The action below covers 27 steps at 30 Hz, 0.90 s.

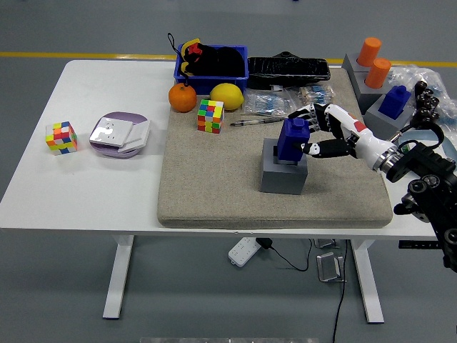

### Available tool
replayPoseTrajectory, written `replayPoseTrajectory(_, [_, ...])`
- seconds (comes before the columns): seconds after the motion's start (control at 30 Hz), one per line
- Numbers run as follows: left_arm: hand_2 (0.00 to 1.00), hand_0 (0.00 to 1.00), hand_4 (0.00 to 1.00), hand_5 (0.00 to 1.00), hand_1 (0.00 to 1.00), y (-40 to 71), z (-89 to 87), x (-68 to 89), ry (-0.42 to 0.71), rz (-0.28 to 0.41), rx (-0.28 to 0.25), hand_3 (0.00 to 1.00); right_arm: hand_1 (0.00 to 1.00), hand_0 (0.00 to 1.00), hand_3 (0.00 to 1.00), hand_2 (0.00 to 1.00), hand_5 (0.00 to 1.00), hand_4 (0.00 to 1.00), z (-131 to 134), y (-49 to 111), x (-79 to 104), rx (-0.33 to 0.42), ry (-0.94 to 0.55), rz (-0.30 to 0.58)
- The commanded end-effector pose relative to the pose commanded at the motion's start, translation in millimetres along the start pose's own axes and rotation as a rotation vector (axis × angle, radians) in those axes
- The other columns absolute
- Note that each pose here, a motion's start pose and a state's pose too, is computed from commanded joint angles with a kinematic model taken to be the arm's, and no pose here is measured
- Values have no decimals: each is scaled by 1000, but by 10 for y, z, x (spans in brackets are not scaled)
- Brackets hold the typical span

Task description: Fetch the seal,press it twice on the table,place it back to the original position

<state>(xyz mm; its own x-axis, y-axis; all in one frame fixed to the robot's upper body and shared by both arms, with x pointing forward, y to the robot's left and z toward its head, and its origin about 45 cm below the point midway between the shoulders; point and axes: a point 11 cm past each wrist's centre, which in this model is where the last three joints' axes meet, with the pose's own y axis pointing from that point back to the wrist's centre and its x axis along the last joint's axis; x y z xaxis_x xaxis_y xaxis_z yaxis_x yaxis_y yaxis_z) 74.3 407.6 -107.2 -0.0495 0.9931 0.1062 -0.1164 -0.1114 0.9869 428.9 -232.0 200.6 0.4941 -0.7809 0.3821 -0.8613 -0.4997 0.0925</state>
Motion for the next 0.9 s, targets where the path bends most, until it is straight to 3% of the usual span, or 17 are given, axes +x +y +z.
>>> replayPoseTrajectory(0.9, [788,815,801,410,817,3,-8,20,-10,4,3,835,393,510,425,389,2,688,45,-68,-100,-13,1,-20])
